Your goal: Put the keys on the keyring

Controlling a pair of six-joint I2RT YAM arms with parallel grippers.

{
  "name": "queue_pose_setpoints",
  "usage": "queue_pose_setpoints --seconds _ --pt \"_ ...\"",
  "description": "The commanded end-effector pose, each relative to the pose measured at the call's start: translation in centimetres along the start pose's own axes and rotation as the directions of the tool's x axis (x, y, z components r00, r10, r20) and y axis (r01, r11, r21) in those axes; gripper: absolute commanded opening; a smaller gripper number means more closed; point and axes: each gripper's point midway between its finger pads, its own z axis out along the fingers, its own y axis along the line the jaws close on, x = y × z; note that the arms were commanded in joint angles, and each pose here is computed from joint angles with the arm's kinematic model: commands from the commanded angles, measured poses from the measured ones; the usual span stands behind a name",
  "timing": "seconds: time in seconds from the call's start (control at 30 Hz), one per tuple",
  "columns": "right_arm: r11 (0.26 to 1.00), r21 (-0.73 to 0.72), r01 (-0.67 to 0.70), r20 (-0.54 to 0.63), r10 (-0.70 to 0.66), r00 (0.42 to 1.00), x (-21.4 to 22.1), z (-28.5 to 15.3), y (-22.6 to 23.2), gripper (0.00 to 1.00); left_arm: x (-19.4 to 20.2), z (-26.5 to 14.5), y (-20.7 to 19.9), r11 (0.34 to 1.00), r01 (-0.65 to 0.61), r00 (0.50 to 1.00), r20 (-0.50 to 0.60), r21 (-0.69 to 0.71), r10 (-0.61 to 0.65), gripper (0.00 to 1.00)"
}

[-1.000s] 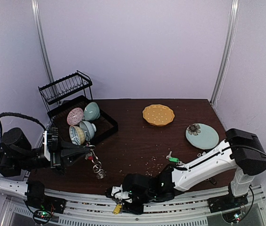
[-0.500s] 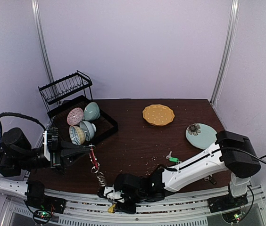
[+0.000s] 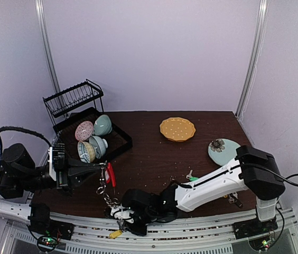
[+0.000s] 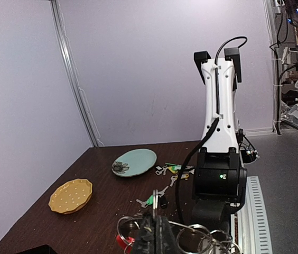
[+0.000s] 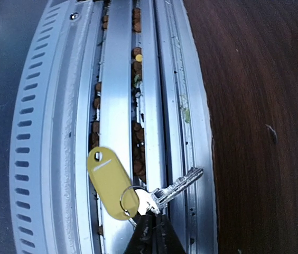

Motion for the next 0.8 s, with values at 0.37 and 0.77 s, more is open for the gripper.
queue_pose_setpoints --seconds 0.37,0.77 --pt "0.987 -0.078 -0.142 0.088 0.148 0.985 -1.1 -3.9 -1.8 0.0 -3.5 -1.5 1.0 0.999 -0.009 0.994 0.107 -0.041 0.013 0.0" --pt "0.89 -0.135 0.435 0.203 -0.405 0.892 -1.1 -3.0 4.1 0.52 -3.8 -2.8 4.3 0.974 0.078 0.993 0.109 -0.215 -0.055 0.0"
